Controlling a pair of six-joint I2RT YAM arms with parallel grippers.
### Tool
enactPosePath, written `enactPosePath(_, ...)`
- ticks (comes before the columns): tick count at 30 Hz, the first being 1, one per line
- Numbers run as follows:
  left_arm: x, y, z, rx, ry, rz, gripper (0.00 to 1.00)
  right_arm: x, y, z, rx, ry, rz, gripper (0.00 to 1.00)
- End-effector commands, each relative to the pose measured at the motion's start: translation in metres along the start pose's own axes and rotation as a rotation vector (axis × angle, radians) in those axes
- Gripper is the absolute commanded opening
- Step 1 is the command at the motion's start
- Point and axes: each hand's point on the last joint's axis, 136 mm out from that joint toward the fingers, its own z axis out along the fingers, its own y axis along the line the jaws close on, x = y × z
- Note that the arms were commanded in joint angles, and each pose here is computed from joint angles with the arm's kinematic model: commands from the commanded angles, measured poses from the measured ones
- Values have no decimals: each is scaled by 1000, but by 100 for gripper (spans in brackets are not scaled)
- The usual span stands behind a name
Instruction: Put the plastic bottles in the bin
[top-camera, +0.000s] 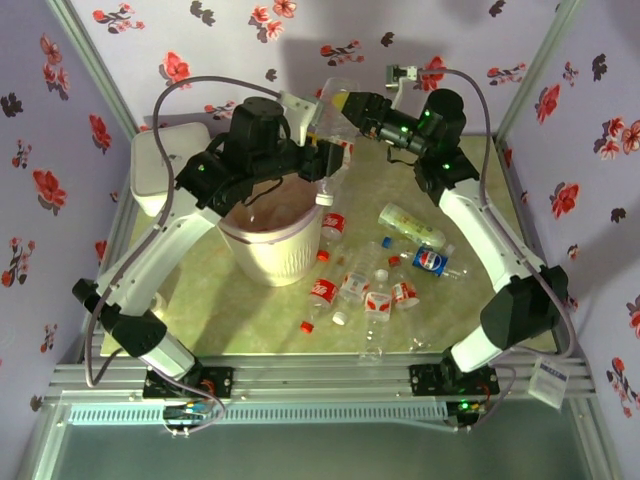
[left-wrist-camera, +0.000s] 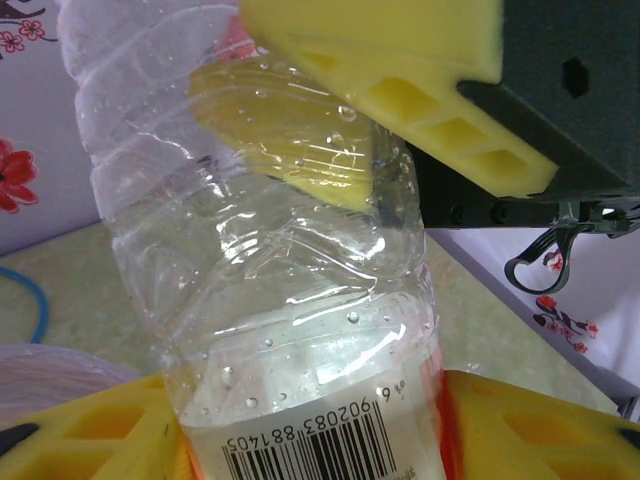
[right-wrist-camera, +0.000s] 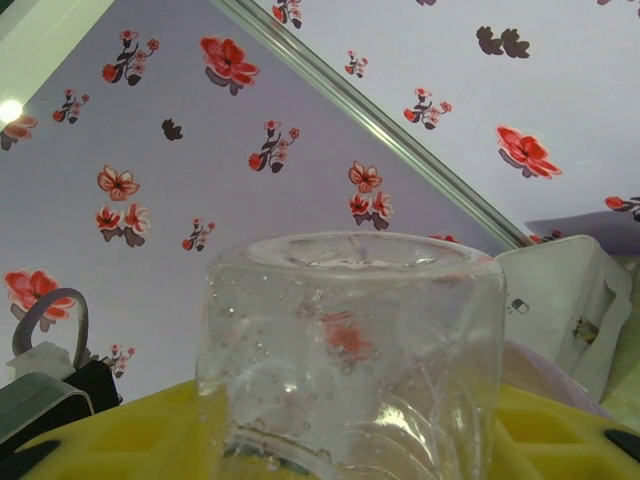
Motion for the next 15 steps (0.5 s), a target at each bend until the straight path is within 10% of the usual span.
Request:
enactPosePath(1, -10, 3, -1, 8, -43, -1, 51, 2, 9, 6, -47, 12, -5, 54)
enactPosePath(10, -13, 25, -10, -41, -46, -3, 47, -4, -22, -15, 143, -8, -85, 99)
enactPosePath(15, -21, 41, -34, -95, -53, 29, 46, -19, -61, -63, 331, -89, -96, 99)
